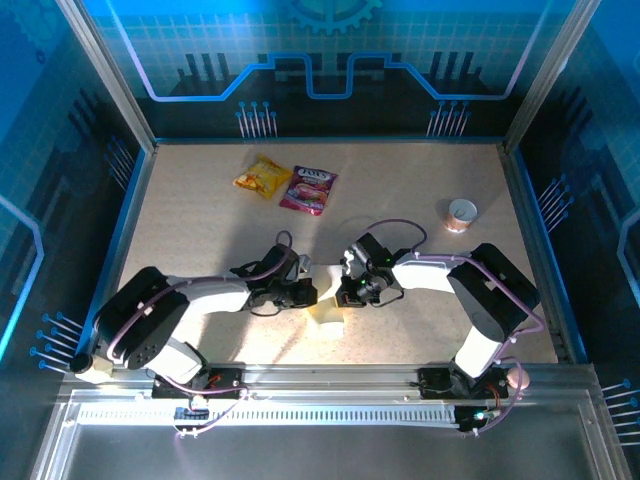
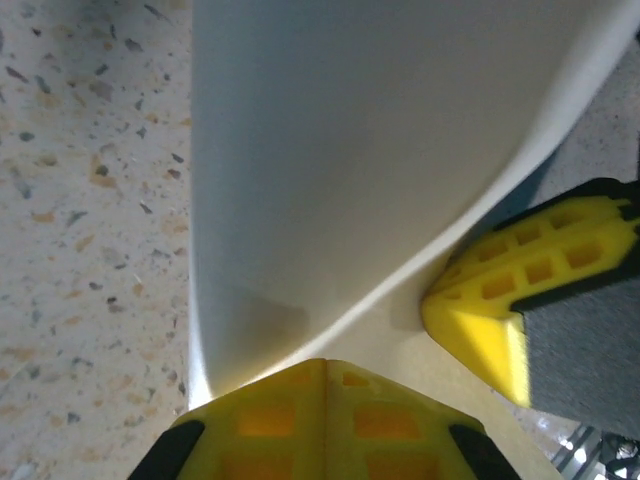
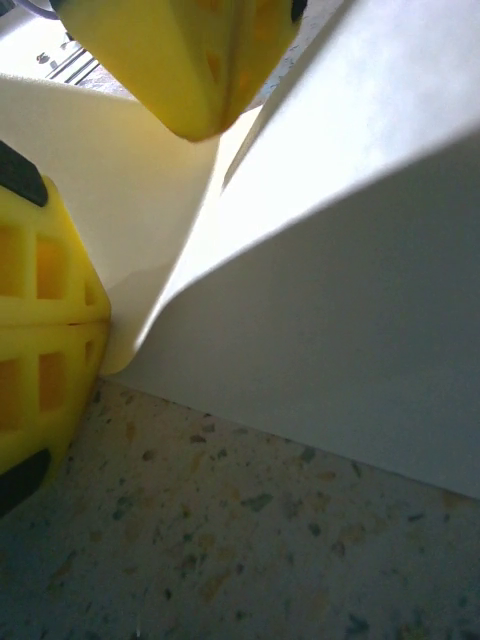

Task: Fold a paper plane with a square sheet of paper (fold left side to right side)

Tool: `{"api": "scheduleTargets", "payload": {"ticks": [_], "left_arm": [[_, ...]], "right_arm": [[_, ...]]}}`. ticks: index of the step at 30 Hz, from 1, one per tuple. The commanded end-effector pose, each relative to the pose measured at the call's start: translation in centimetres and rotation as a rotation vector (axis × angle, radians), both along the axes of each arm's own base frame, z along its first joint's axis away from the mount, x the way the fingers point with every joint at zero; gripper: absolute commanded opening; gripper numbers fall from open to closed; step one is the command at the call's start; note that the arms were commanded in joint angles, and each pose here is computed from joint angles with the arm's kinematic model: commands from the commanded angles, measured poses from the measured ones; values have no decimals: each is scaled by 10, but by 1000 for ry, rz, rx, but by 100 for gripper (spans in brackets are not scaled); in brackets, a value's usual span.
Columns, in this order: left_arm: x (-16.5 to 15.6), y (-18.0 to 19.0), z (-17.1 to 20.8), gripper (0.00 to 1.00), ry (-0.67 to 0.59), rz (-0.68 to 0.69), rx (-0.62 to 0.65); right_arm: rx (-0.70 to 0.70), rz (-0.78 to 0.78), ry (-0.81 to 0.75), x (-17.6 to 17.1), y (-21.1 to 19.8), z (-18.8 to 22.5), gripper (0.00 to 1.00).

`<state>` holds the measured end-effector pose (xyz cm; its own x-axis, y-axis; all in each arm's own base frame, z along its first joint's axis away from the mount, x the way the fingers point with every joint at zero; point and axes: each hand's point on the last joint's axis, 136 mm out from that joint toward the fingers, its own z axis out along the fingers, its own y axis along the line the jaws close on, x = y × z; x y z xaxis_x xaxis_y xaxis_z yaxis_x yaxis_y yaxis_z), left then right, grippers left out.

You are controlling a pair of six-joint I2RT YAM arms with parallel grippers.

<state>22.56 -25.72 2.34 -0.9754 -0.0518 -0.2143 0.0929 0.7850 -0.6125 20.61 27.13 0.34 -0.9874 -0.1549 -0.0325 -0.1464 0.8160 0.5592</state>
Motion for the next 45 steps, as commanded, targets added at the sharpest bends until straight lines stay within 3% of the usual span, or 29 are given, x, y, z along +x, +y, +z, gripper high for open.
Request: {"api": "scheduleTargets", "payload": {"ticks": [1,11,25,37,45], "left_arm": [[4,-11,2,6,-13,-22,-15],[-7,-3,-17,5,31,-34,47],[-12,-2,-21,5,35,-45,70],[-11,-3,-20,5,27,-45,66],[-13,0,-21,5,27,-47,73]], "right_arm": [[-313,-5,95,-37,-57,-60,0],[-244,1,58,-30,-43,-48,0],[73,14,-131,16,19,40,0],[78,15,-121,40,39,18,0],[-9,-9,-69,36,23,-8,0]]}}
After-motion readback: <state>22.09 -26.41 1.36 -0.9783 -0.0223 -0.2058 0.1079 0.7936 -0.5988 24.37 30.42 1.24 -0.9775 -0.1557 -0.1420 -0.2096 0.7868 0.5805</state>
